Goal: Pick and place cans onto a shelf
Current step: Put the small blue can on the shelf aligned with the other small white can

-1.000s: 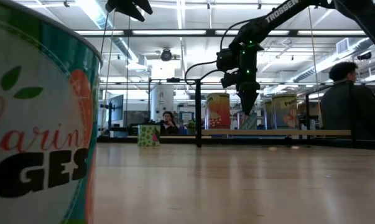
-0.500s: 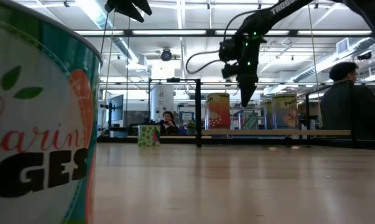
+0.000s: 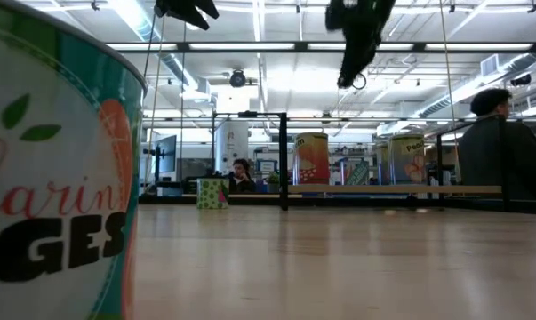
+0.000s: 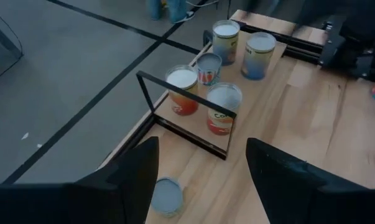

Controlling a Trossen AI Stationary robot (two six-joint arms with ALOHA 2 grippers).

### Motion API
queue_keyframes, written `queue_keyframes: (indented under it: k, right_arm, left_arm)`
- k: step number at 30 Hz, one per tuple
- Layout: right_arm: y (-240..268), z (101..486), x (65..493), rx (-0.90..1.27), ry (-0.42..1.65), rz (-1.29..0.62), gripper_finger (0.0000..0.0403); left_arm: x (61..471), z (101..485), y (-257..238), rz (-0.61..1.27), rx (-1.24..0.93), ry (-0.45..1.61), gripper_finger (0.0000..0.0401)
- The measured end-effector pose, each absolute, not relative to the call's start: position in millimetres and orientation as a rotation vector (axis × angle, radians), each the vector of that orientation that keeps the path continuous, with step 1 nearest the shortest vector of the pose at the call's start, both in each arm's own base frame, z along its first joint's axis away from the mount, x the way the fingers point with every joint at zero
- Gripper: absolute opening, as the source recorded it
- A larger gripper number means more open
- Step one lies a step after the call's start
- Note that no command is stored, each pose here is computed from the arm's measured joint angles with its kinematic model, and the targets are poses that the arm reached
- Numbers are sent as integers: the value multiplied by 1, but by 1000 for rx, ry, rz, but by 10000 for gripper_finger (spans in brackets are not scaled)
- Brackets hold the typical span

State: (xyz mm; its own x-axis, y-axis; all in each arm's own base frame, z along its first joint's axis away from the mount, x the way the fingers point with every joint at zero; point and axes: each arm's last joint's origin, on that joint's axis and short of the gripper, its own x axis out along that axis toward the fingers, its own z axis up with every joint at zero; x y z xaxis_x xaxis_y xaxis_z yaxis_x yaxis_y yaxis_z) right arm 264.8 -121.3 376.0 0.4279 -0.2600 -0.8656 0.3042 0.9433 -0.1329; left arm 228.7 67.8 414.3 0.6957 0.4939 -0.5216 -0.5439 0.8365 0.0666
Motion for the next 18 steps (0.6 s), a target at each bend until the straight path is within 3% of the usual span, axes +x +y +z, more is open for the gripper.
queue_keyframes:
  k: [5, 11, 18]
  right_arm:
    - [-30, 374, 263, 74, 1155, -244, 348]
    - [77, 346, 241, 208, 1284, -112, 354]
    - [134, 291, 191, 216, 1608, -172, 368]
  left_arm:
    - [229, 416, 48, 499, -77, 551, 247]
    - [231, 411, 15, 370, -50, 612, 247]
    - [231, 410, -15, 264, -59, 617, 247]
